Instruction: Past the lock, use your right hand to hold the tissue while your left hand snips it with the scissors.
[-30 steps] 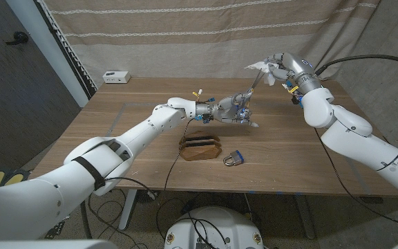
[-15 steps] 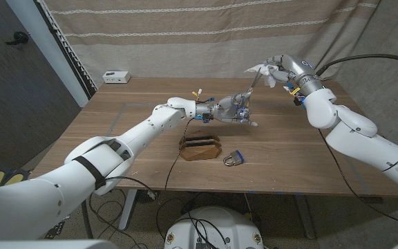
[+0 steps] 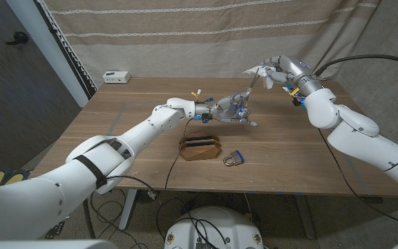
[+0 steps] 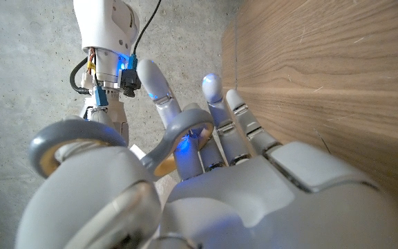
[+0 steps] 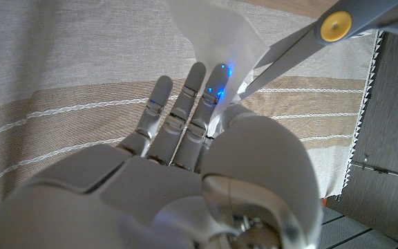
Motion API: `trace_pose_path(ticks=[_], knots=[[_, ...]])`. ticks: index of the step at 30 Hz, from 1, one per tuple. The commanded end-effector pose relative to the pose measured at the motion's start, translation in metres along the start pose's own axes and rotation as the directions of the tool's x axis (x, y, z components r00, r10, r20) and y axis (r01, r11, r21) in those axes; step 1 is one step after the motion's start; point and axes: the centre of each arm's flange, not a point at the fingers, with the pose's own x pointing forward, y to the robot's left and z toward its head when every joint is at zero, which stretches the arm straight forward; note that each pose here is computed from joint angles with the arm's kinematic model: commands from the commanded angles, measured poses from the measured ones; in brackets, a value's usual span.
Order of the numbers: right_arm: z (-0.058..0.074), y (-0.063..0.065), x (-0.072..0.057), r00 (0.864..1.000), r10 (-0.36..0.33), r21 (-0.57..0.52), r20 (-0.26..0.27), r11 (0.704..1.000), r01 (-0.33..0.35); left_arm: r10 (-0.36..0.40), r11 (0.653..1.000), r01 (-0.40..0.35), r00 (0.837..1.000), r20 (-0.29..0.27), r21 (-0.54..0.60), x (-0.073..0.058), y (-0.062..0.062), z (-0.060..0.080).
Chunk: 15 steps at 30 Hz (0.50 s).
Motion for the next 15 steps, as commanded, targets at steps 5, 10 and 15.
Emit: trace_pose_path(ticks=[5,10,15], knots=[[0.0022,0.004,0.0039,1.0,0.021,0.006,0.019,1.0,-0.021,0.007,1.0,-0.007,1.0,-0.001,-0.002,-0.0014,-0.0001,-0.0002],[0.0015,0.001,0.0037,1.0,0.009,0.005,0.018,1.0,-0.009,0.01,1.0,-0.01,1.0,-0.003,-0.007,-0.0015,-0.0002,-0.0009],[0.0017,-0.0005,0.002,1.0,0.002,0.0,0.021,1.0,-0.002,0.012,1.0,-0.012,1.0,-0.006,-0.006,-0.001,0.0,-0.0009]])
